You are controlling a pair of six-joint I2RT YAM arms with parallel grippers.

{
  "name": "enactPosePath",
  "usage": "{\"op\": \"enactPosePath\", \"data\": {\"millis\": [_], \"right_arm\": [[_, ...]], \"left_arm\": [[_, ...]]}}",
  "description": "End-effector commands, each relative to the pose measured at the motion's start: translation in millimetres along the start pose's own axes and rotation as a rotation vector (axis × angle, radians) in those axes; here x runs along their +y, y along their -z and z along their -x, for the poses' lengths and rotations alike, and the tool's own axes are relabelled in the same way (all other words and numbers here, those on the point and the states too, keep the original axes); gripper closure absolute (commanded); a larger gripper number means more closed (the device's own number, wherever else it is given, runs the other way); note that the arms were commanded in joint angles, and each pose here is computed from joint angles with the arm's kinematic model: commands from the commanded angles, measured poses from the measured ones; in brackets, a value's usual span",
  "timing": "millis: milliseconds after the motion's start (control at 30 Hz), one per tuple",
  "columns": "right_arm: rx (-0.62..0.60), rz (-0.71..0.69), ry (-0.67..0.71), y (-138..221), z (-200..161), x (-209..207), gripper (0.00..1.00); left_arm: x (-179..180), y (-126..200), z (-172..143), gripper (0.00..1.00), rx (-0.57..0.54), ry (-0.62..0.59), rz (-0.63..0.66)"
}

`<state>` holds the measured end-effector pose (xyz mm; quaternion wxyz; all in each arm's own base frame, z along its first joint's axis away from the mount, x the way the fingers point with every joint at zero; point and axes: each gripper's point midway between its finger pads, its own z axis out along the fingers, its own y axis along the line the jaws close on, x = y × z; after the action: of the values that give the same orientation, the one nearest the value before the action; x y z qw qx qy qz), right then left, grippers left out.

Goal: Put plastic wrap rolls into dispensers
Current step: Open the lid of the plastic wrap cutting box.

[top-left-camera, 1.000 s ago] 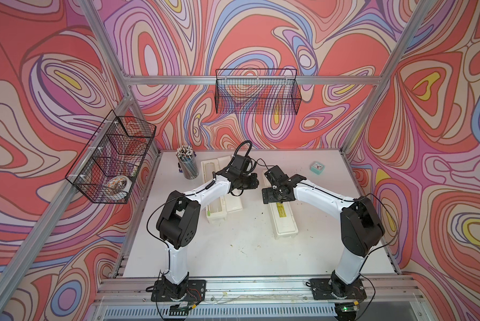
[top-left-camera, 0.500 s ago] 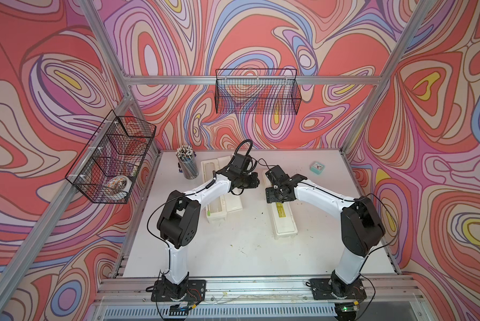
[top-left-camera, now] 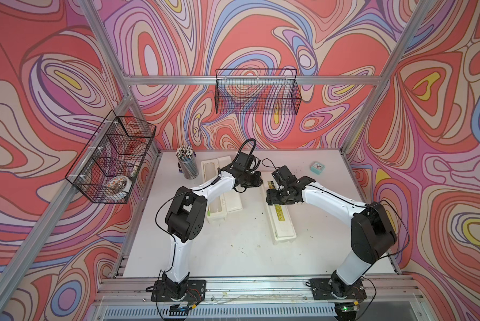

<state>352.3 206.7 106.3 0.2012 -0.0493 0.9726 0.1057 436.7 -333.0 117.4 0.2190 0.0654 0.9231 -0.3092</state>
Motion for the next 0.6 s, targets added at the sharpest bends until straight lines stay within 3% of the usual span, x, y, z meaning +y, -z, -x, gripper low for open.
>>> {"op": "enactPosePath", "data": {"millis": [0, 567], "right_arm": [[-0.071, 0.073, -0.030, 17, 15, 5, 0.39], [-0.077, 0.135, -0.029, 22, 12, 6, 0.39]], "left_arm": [[6, -5, -13, 0.85, 0.034, 0.029, 0.025], [-25, -25, -26, 0.88, 0.070, 0.057, -0.075]]}}
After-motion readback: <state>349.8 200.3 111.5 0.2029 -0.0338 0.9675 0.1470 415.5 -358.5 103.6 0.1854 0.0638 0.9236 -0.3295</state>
